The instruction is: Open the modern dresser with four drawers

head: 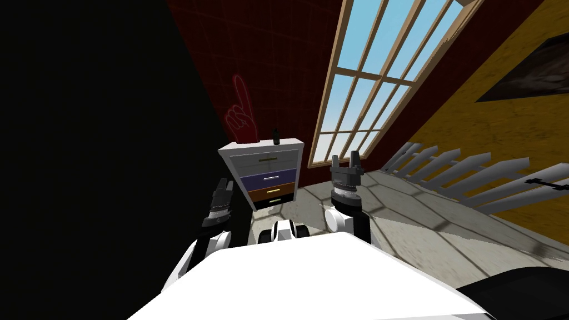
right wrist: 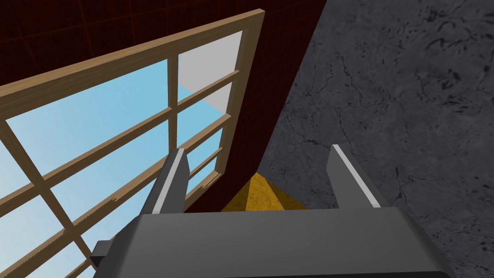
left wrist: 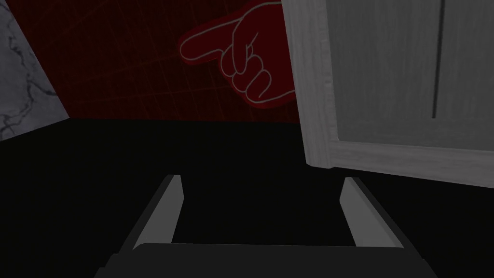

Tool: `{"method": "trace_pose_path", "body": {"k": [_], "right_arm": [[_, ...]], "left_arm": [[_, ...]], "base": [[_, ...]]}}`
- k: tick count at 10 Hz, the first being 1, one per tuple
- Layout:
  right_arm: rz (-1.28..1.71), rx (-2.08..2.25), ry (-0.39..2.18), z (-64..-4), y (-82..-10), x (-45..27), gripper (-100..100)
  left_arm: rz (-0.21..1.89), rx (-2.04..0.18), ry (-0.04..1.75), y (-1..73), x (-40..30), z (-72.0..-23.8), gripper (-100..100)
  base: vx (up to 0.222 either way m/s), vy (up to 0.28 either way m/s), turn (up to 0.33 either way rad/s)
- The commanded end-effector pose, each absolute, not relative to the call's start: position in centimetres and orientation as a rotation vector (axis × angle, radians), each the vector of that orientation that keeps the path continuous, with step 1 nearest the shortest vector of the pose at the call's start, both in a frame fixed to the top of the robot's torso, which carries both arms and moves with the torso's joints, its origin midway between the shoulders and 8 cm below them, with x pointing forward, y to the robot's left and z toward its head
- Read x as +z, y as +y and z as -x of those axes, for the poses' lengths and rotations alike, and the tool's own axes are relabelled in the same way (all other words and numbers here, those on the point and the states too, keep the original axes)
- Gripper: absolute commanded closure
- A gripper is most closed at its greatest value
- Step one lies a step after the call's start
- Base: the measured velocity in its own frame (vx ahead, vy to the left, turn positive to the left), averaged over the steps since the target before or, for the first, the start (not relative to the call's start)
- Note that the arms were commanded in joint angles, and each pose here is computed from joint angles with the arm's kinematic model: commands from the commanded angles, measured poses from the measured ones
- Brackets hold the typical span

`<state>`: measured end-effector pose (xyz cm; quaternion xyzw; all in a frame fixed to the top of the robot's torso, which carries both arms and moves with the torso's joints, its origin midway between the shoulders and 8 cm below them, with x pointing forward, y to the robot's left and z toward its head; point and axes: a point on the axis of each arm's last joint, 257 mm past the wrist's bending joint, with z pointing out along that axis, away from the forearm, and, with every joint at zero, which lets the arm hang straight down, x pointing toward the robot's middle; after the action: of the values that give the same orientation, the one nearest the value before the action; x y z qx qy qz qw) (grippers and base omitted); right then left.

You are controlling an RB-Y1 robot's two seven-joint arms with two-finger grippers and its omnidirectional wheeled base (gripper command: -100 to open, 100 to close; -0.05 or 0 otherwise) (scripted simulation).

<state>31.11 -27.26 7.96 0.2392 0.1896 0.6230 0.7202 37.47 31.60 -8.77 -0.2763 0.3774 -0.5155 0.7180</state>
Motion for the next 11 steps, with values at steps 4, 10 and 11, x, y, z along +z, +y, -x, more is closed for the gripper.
{"method": "trace_pose_path", "body": {"k": [4,10,11], "right_arm": [[-0.529,1.377,0.419,-31.1,-27.3,8.0,0],[-0.529,1.377,0.419,-31.1,-27.3,8.0,0],[-0.529,1.377,0.419,-31.1,-27.3,8.0,0]], "left_arm": [[0.662,-1.099,0.907,32.6,-13.7,-38.4,-100],[0.716,-1.063,0.967,33.2,-18.4,-38.8,-100],[0.732,-1.053,0.984,33.4,-19.8,-38.8,-100]], "base": [[0.07,-0.029,-0.01],[0.062,-0.02,-0.009],[0.061,-0.022,-0.011]]}}
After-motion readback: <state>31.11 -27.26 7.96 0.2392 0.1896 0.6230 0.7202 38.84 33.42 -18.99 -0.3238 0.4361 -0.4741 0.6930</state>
